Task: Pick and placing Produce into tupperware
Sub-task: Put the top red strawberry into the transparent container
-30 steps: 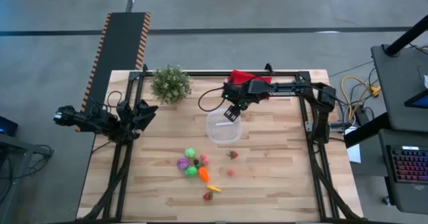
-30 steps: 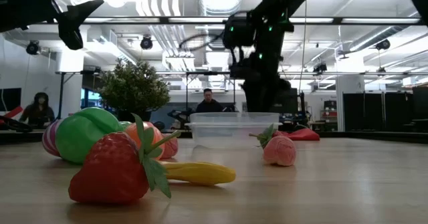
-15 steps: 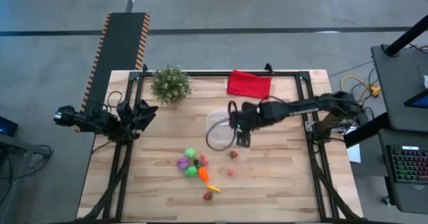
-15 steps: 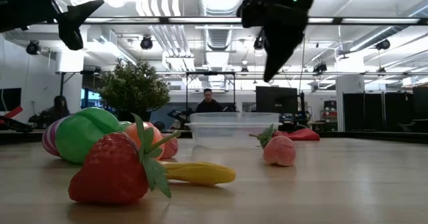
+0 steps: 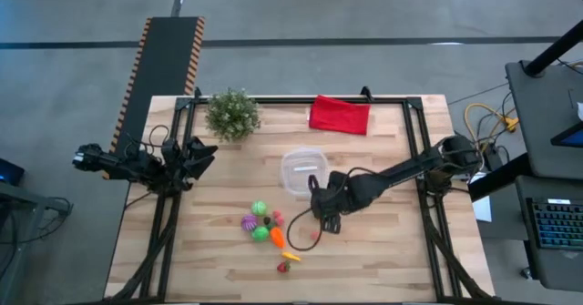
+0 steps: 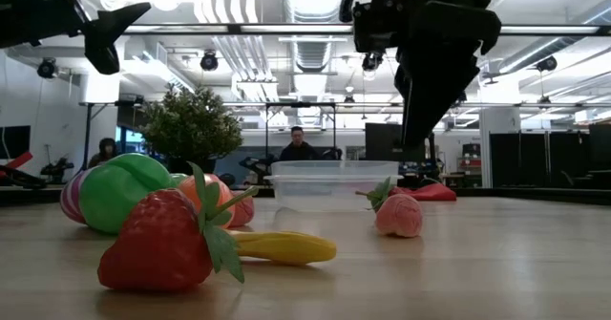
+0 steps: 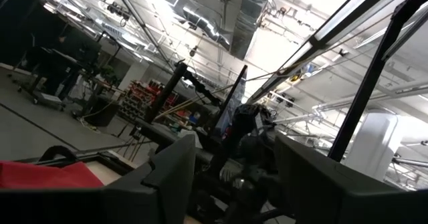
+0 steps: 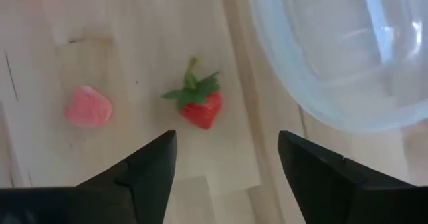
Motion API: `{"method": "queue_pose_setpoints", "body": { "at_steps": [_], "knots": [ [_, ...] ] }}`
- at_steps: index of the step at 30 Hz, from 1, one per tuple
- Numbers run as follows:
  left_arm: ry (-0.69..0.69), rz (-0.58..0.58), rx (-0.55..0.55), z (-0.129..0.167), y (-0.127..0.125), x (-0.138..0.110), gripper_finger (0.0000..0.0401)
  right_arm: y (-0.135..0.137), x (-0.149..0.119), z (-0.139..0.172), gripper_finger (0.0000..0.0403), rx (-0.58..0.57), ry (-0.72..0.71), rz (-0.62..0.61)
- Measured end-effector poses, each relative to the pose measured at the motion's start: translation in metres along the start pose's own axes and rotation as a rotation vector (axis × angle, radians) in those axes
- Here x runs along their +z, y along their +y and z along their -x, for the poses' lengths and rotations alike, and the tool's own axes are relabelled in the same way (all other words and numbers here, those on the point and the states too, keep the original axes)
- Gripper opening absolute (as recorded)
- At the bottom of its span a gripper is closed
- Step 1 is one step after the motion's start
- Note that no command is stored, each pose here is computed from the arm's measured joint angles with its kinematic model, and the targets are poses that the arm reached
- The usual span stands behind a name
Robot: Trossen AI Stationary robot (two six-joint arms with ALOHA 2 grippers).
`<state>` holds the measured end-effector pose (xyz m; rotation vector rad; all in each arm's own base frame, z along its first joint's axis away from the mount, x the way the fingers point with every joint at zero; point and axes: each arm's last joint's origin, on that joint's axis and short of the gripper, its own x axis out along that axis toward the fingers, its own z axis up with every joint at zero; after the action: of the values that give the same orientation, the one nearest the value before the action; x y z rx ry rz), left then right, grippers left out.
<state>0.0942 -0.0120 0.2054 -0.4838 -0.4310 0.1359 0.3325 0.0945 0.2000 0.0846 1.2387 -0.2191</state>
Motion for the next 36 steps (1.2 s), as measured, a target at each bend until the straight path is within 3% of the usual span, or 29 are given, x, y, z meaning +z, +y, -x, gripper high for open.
{"method": "queue_pose_setpoints", "body": {
  "at_steps": [8, 15, 28, 36],
  "knots": [
    [0.019, -0.009, 0.007, 0.0, 0.001, -0.002, 0.0192, 0.015, 0.0, -0.009, 0.029, 0.013, 0.002, -0.022],
    [0.02, -0.01, 0.008, 0.0, 0.001, -0.002, 0.0192, 0.022, 0.002, -0.038, 0.0296, 0.011, 0.025, 0.012],
    [0.017, -0.007, 0.009, 0.0, 0.001, -0.002, 0.0192, 0.028, 0.005, -0.061, 0.0274, -0.071, 0.055, -0.004],
    [0.017, -0.007, 0.008, 0.0, 0.001, -0.002, 0.0192, 0.02, 0.007, -0.063, 0.0225, -0.119, 0.042, -0.027]
  ]
}}
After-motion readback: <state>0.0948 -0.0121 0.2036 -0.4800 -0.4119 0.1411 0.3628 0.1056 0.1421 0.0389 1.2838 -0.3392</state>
